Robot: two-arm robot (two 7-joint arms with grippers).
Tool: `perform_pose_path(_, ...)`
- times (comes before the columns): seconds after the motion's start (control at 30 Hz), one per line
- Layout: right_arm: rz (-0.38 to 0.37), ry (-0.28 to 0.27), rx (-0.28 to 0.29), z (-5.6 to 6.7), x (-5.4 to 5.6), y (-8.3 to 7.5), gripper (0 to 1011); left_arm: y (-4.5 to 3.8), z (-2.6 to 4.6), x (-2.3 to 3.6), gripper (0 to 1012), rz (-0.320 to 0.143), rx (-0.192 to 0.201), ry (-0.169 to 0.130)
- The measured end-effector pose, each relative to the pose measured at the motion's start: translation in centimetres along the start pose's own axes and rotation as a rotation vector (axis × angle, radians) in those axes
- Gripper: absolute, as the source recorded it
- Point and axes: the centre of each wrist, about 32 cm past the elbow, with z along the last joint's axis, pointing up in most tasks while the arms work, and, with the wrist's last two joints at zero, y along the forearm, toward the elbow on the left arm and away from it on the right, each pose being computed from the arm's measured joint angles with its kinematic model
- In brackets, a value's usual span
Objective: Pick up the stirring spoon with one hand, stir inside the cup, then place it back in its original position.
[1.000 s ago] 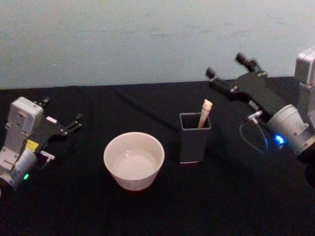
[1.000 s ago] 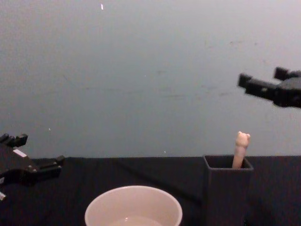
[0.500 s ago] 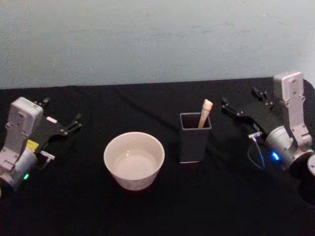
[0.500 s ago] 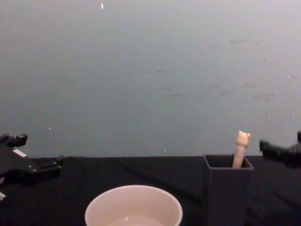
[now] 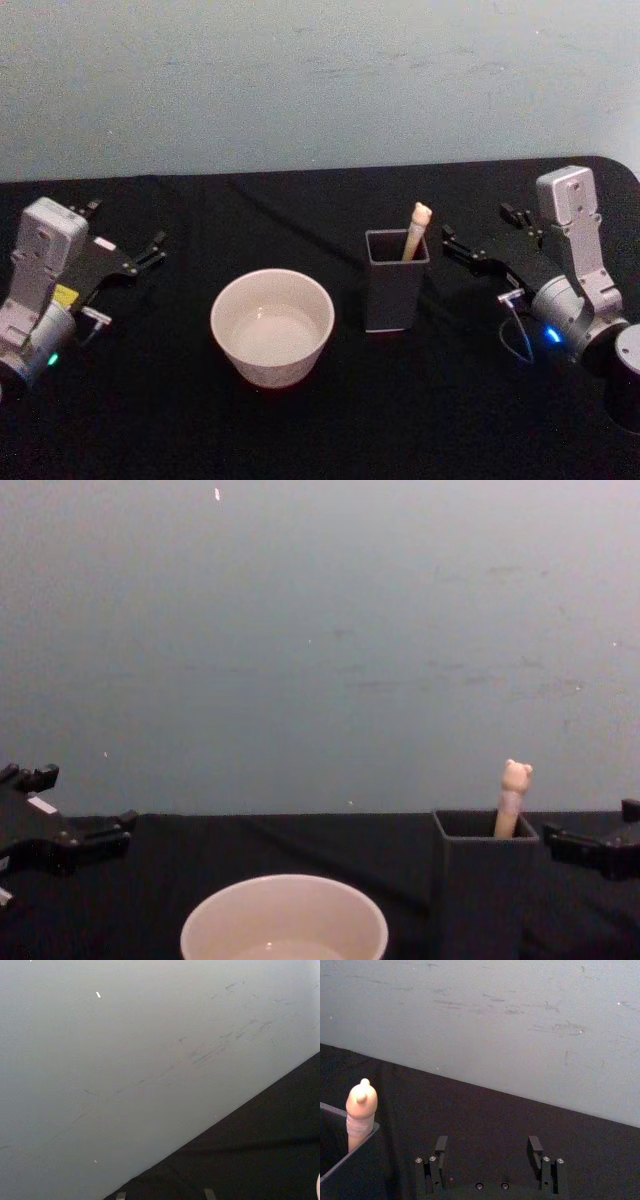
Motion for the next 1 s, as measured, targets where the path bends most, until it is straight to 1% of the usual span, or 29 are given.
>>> perform_pose_path(1.0, -0.004, 0.002, 0.007, 0.13, 0.04, 0.0, 1000, 0.0, 0.0, 0.0, 1001, 0.0, 0.0, 0.0)
